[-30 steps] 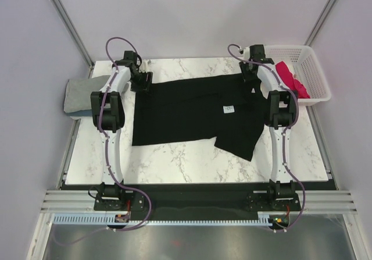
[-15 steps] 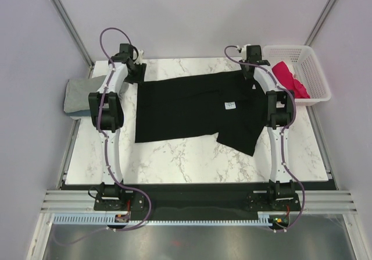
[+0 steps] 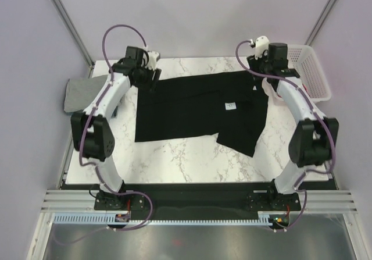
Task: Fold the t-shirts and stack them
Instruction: Fold the tshirt
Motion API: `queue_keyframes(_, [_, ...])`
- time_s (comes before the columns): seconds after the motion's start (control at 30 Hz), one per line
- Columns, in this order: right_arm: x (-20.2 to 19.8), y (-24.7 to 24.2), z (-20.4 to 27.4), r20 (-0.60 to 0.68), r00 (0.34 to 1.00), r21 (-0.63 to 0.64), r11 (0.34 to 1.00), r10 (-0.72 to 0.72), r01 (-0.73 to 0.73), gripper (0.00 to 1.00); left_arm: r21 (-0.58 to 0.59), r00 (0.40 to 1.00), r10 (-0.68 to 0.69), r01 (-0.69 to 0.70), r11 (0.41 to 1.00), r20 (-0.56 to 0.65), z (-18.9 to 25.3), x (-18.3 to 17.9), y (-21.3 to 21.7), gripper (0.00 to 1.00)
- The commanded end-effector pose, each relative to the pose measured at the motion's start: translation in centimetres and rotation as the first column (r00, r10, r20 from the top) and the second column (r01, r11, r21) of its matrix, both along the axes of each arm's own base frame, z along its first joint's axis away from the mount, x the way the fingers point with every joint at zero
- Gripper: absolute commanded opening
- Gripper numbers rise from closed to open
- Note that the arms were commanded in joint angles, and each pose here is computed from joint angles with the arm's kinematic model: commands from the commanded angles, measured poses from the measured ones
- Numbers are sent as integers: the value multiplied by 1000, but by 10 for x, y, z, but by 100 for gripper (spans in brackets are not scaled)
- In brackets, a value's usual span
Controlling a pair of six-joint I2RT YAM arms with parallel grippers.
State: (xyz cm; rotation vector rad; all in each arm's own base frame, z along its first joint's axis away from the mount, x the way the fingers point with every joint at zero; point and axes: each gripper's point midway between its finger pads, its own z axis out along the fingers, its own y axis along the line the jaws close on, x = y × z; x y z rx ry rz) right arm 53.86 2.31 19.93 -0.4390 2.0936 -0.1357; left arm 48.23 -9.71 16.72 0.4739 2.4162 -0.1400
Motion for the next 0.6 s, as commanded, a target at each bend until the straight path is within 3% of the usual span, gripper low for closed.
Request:
queue_keyframes(0.0, [-62, 24, 4, -7, 982, 6, 982, 190, -190, 58, 38, 990, -142, 141, 989, 15, 5, -63, -3, 67])
queue_keyframes(0.03, [-98, 28, -33, -117, 967, 21, 974, 228, -227, 58, 49, 983, -174, 172, 984, 50, 4, -69, -2, 68])
queue_keyframes(0.07, [-121, 37, -20, -100, 944, 5, 949, 314, -315, 57, 68, 979, -199, 196, 978, 41, -1, -86, 2, 69])
queue_keyframes(0.1, [-152, 43, -47, -175, 917, 19, 932, 359, -361, 57, 69, 979, -200, 201, 977, -29, -27, -113, 7, 69])
queue_keyframes(0.13, [-177, 48, -55, -221, 890, 33, 915, 398, -401, 57, 119, 969, -239, 231, 966, 64, -9, -112, 12, 80])
queue_keyframes(0.17, [-198, 54, -45, -192, 865, 28, 883, 464, -468, 57, 137, 967, -254, 247, 959, 34, -26, -125, 17, 80])
queue_keyframes(0.23, [-242, 58, -69, -272, 809, 54, 848, 521, -527, 55, 138, 967, -251, 242, 961, 52, -24, -136, 20, 80])
queue_keyframes(0.27, [-253, 58, -61, -240, 799, 20, 825, 552, -564, 55, 132, 967, -253, 246, 960, 38, -34, -143, 20, 80])
queue_keyframes(0.4, [-300, 54, -89, -313, 727, -12, 763, 611, -646, 54, 96, 969, -245, 241, 966, 25, -40, -152, 16, 77])
queue_keyframes(0.57, [-328, 55, -125, -401, 664, 9, 727, 631, -686, 54, 63, 977, -213, 213, 975, -12, -45, -153, 13, 75])
